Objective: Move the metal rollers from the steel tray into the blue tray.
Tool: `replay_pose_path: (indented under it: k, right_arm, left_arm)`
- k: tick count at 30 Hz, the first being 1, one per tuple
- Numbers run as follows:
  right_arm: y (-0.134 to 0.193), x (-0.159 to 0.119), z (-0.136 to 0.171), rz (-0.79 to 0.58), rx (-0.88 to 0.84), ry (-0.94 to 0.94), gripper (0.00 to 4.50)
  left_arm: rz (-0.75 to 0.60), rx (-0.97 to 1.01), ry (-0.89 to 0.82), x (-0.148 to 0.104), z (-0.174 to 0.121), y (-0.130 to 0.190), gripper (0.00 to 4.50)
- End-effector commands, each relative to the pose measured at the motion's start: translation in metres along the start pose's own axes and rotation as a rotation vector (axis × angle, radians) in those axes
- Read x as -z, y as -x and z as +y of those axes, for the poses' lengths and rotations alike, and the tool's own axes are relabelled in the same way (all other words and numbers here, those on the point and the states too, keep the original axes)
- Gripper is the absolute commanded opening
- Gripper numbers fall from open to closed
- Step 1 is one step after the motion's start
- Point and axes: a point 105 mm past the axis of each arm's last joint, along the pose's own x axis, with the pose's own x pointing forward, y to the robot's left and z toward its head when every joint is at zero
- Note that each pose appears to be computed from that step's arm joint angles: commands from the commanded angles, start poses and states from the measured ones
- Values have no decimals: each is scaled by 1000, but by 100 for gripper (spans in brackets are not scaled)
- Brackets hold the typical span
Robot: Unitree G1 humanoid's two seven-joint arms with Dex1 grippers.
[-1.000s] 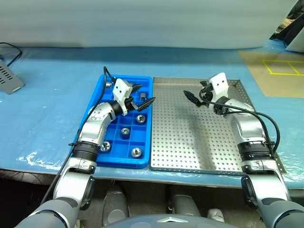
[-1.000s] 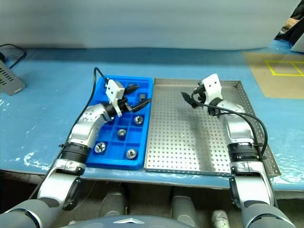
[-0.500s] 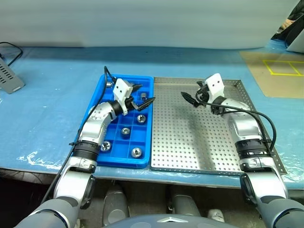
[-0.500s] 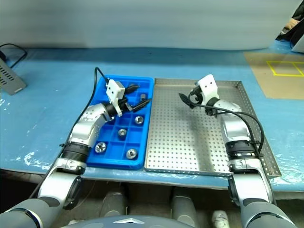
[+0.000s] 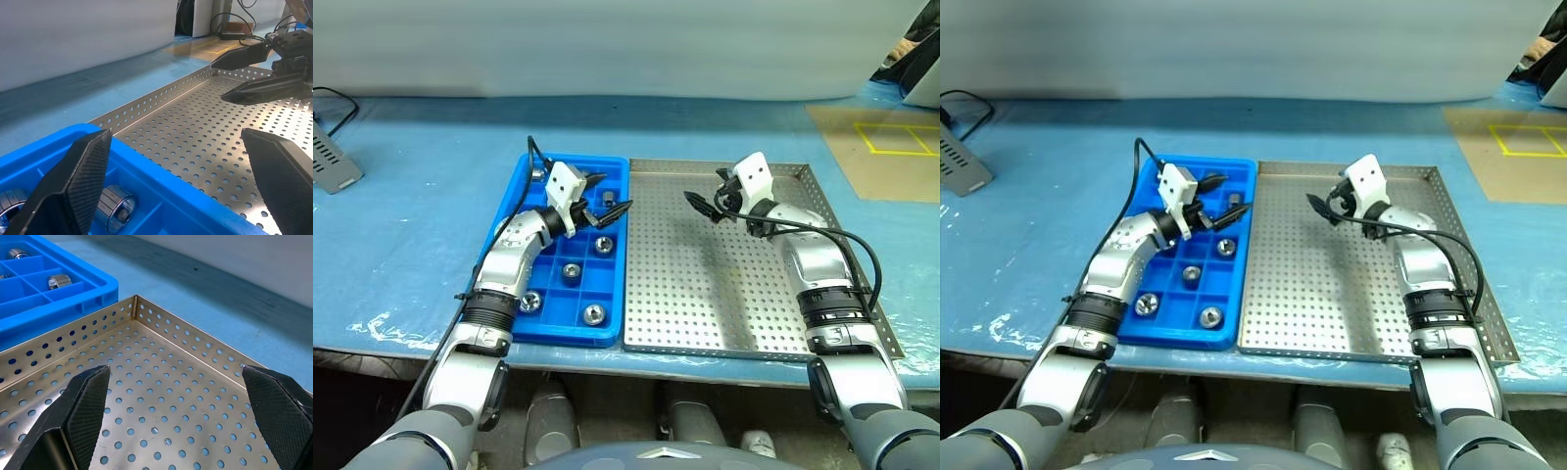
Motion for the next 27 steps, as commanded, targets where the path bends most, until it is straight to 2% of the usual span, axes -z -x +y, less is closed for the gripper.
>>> replay_pose_path:
  k: [1, 27]
  right_arm:
    - [-4, -17, 0, -52, -1, 36, 450]
    - [-8, -14, 2, -45, -10, 49, 450]
  left_arm:
    - [-33, 1, -43, -12, 2, 1, 448]
    - [-22, -13, -49, -11, 3, 4, 448]
